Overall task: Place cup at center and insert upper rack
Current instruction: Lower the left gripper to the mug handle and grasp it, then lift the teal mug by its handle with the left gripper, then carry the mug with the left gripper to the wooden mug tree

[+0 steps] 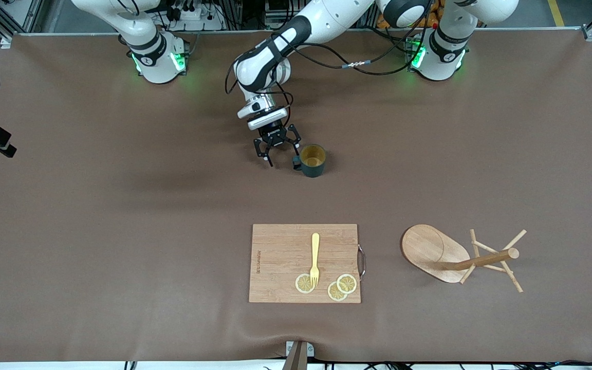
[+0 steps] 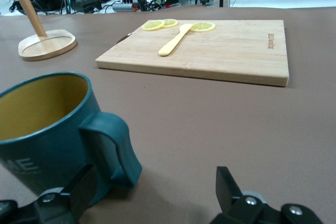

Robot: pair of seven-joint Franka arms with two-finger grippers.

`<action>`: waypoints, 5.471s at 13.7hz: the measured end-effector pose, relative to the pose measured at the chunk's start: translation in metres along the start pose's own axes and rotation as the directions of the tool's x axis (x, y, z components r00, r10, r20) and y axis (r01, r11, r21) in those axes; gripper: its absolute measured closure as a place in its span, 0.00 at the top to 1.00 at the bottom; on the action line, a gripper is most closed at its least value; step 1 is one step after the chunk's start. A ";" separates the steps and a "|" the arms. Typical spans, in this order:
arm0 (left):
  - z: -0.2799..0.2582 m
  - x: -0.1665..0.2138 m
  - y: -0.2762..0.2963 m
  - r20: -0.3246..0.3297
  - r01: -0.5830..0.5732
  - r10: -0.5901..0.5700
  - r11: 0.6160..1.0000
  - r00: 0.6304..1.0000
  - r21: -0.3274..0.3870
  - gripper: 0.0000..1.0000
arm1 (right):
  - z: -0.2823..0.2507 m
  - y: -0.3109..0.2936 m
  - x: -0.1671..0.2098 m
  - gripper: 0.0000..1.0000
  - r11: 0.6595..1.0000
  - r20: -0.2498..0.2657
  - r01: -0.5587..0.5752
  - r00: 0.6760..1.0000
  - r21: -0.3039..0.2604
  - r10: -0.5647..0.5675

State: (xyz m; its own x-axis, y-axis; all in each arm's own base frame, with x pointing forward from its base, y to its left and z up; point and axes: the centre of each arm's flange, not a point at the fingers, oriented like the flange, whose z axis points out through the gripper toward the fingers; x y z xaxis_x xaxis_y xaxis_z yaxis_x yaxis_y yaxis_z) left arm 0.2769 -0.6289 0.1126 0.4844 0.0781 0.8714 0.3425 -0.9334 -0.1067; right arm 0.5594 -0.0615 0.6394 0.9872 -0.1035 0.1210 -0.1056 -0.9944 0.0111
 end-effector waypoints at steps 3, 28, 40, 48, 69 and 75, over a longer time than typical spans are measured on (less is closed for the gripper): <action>0.010 -0.005 -0.001 -0.019 -0.013 0.013 1.000 1.000 0.002 1.00 | -0.008 -0.002 0.000 1.00 1.000 -0.005 0.004 1.000 0.000 -0.004; 0.026 -0.008 0.002 -0.083 -0.025 0.022 0.999 0.996 -0.034 0.36 | -0.018 -0.001 -0.002 1.00 1.000 0.048 0.000 0.999 -0.007 0.000; 0.075 0.102 0.013 -0.062 0.159 -0.158 0.987 0.986 0.018 0.05 | -0.019 0.002 -0.001 1.00 1.000 0.047 -0.005 0.999 -0.008 0.005; 0.091 0.214 0.014 0.027 0.300 -0.301 0.953 0.953 0.050 0.05 | -0.023 0.004 -0.001 1.00 1.000 0.042 -0.008 0.999 -0.008 0.008; 0.157 0.495 -0.135 0.399 0.555 -0.676 0.736 0.619 0.387 0.05 | -0.024 0.002 -0.003 1.00 1.000 0.054 -0.006 0.999 -0.007 0.006; 0.197 0.546 -0.201 0.527 0.548 -0.704 0.706 0.476 0.449 0.05 | -0.024 0.003 -0.004 1.00 1.000 0.063 -0.008 0.998 -0.008 0.008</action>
State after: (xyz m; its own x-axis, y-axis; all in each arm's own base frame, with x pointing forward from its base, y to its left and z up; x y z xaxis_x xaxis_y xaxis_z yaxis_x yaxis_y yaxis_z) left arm 0.6311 -0.3295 0.5160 0.4134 0.8791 0.2373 0.8686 -0.4589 0.1872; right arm 0.5520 -0.0638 0.6625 0.9919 -0.1128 0.0586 -0.1141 -0.9933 0.0176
